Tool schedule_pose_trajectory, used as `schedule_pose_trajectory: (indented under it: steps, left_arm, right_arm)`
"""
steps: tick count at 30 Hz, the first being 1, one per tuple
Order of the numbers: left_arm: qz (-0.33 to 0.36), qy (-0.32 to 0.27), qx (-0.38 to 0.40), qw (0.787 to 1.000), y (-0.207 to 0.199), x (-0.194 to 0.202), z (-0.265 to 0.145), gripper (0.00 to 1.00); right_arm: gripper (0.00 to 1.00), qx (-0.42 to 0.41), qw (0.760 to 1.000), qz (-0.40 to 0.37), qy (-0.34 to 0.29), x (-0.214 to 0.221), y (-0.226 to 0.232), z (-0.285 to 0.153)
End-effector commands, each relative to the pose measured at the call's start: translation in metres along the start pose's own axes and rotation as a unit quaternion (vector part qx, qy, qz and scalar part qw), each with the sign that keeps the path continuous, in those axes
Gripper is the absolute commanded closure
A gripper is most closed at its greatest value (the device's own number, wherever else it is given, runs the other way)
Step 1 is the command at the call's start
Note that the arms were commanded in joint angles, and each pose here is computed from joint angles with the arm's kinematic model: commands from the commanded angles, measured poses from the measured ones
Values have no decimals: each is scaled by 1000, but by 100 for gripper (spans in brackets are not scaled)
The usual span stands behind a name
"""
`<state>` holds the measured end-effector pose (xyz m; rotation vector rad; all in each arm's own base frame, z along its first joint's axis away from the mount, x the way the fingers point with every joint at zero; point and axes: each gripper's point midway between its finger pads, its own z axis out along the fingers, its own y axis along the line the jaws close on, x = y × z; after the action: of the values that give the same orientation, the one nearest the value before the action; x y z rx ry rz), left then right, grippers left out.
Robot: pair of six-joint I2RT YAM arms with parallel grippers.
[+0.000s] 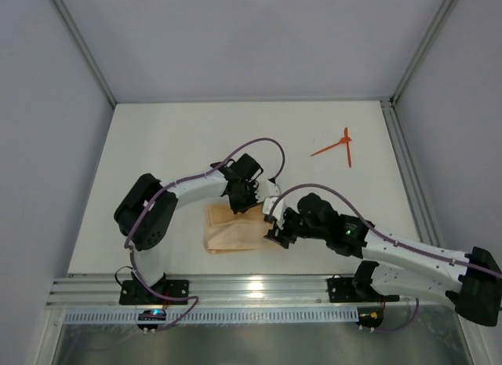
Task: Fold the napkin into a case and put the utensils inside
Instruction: Pick up the 2/3-rectangle-folded napkin at the center of the board.
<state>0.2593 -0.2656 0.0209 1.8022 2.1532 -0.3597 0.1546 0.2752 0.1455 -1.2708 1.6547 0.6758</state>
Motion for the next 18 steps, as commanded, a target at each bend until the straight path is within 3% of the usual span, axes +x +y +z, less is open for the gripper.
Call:
schedule_pose_trajectory:
  steps: [1,6,13,18]
  left_arm:
    - [11,-17,3,1000,0,-6,-4,100]
    - [14,-24,6,1000,-1,-10,-6,100]
    - [12,-24,13,1000,-3,-9,-3,100]
    - [14,-22,18,1000,-5,-7,-3,100]
  right_arm:
    - [41,-83,961,-211,160,49,-1,-6]
    - [41,-140,912,-264,280,99,3,-10]
    - [41,-163,912,-262,272,113,16,14]
    - [42,-182,898,-257,308,138,23,15]
